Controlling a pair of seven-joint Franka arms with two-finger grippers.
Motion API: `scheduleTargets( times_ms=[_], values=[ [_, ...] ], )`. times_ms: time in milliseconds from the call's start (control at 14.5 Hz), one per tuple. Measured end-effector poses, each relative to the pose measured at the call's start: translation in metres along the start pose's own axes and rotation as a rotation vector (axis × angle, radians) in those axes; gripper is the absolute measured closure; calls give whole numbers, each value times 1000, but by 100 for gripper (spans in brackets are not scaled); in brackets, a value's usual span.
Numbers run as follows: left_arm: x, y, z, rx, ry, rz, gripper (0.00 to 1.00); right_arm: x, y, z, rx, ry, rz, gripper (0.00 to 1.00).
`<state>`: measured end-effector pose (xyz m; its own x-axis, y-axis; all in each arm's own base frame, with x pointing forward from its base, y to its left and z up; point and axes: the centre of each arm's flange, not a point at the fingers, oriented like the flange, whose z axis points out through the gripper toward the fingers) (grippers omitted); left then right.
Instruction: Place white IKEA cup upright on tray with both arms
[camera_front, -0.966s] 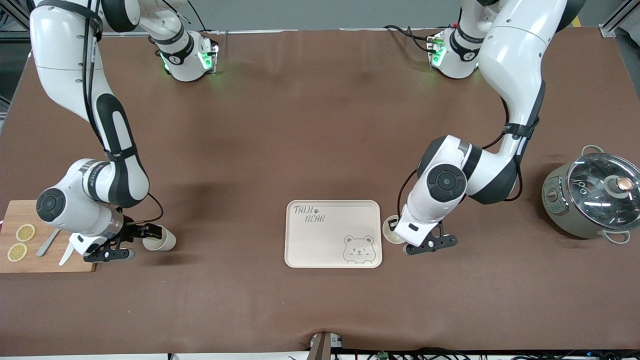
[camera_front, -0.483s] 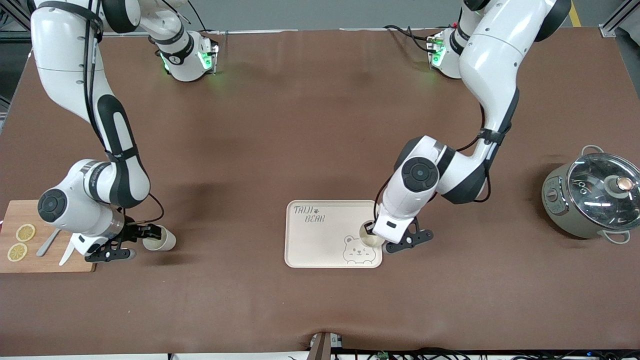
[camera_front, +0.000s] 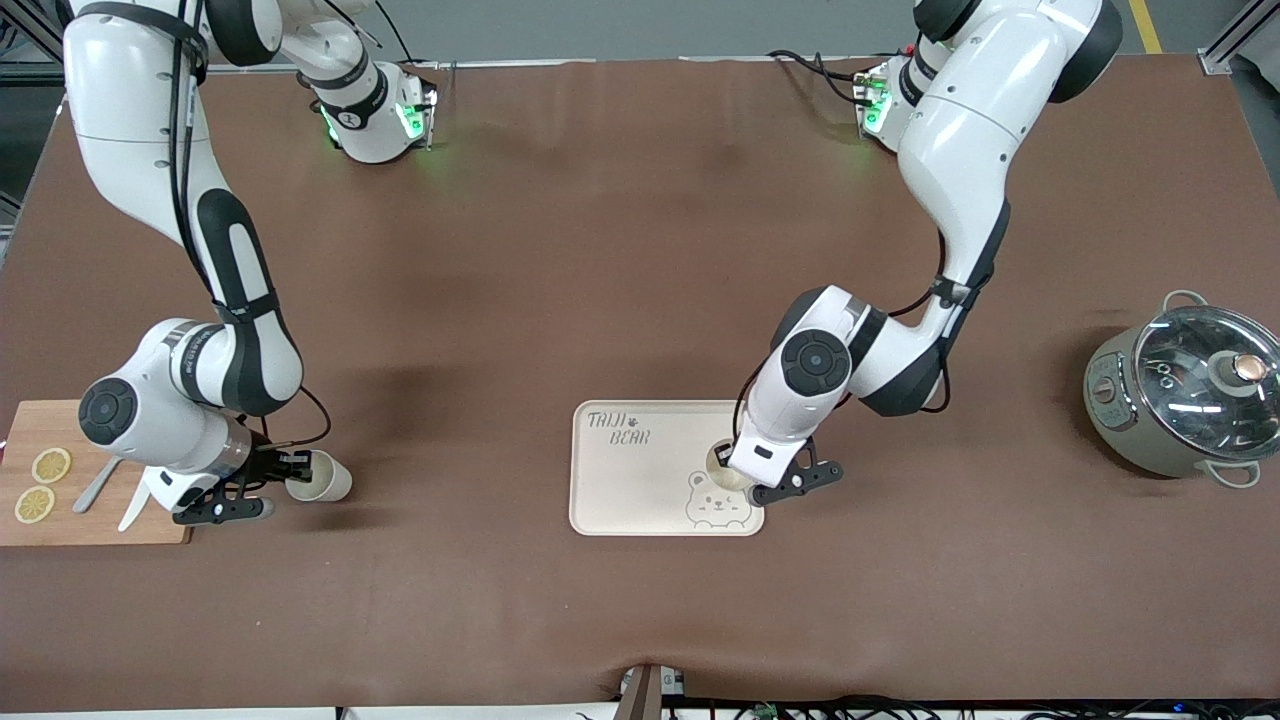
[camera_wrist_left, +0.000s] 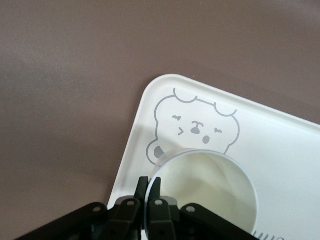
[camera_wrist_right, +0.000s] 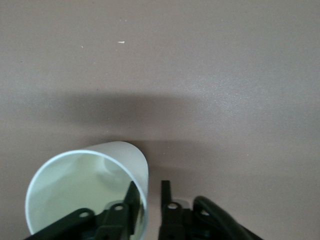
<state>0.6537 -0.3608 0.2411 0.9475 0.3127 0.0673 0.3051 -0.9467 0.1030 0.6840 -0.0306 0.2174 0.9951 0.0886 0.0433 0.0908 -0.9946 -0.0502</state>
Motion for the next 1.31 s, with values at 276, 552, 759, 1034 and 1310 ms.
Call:
scheduleTargets(
  times_ms=[276,552,759,1034,1310],
  values=[
    [-2,0,9,5,-9,1,97,1,-1,-1,0,3,-1,96],
    [-5,1,10,6,-10,5,97,10,-9,-11,10,13,0,96],
    [-6,1,13,8,-13,6,97,28,-49,-43,64,-46,84,96],
    [-6,1,14,6,-13,6,96,48,-134,-104,100,-89,232,96],
    [-4,3,11,0,-4,7,63,37,-262,-115,97,-96,395,96]
  ],
)
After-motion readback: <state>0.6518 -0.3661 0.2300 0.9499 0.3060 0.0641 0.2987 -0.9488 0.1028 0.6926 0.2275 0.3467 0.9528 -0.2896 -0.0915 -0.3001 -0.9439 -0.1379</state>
